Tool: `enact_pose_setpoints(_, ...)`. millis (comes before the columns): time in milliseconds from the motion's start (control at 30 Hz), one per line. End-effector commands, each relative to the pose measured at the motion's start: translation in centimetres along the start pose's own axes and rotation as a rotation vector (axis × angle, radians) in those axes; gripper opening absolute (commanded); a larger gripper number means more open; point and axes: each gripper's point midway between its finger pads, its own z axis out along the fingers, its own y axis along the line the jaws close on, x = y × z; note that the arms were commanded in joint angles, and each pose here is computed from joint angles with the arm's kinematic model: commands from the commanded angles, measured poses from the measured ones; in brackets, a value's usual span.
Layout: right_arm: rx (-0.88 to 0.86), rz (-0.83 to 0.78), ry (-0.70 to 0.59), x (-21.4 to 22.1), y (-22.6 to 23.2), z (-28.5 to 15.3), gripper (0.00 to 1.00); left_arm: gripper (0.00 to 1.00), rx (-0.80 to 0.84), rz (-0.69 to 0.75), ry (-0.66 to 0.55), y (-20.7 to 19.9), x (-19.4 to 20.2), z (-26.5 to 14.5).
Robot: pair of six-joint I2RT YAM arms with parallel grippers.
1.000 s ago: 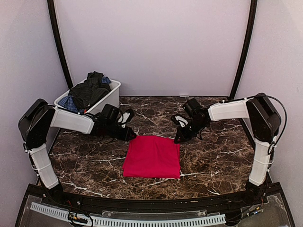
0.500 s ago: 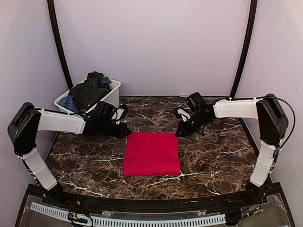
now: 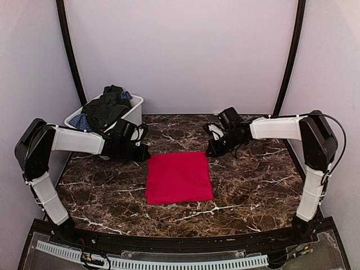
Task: Fold and stack the mixed laundry pile
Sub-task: Smooth out the square-folded T-shirt at the center of the board.
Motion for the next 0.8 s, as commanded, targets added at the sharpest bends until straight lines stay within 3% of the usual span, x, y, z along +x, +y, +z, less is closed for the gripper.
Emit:
enact_pose_setpoints(0, 0.091, 0.032, -0.061, -2.3, -2.4, 1.6, 0.00, 0.00, -0.099, -0.040, 0.027, 2.9, 0.0, 2.0)
enact_pose_setpoints(300, 0.205, 0.090, -0.062, -2.8, -5.4, 3.9, 0.00, 0.00, -0.140, -0.041, 0.039, 4.2, -0.7, 4.7)
enact_pose_setpoints(367, 0.183, 0.084, -0.056, -3.0, -5.2, 4.2, 0.00, 0.05, -0.149, -0.043, 0.044, 4.4, -0.8, 4.7)
enact_pose_setpoints(400, 0.165, 0.084, -0.046, -3.0, -4.9, 4.2, 0.00, 0.12, -0.151, -0.046, 0.044, 4.5, -0.9, 4.6)
enact_pose_setpoints(467, 0.145, 0.088, -0.034, -3.2, -4.4, 3.6, 0.09, 0.25, -0.140, -0.053, 0.042, 4.1, -1.2, 4.0)
enact_pose_setpoints(533, 0.124, 0.101, -0.056, -3.6, -3.7, 1.8, 0.30, 0.34, -0.119, -0.063, 0.033, 3.4, -1.4, 2.6)
enact_pose_setpoints(600, 0.104, 0.114, -0.087, -4.0, -3.3, -0.5, 0.44, 0.40, -0.094, -0.074, 0.022, 2.7, -1.4, 0.8)
enact_pose_setpoints(667, 0.077, 0.109, -0.109, -4.1, -2.5, -2.7, 0.52, 0.42, -0.057, -0.078, -0.007, 1.6, -1.8, -1.7)
enact_pose_setpoints(767, -0.029, 0.080, -0.100, -3.2, -0.1, -4.6, 0.56, 0.47, 0.031, -0.081, -0.003, -0.3, -0.4, -3.4)
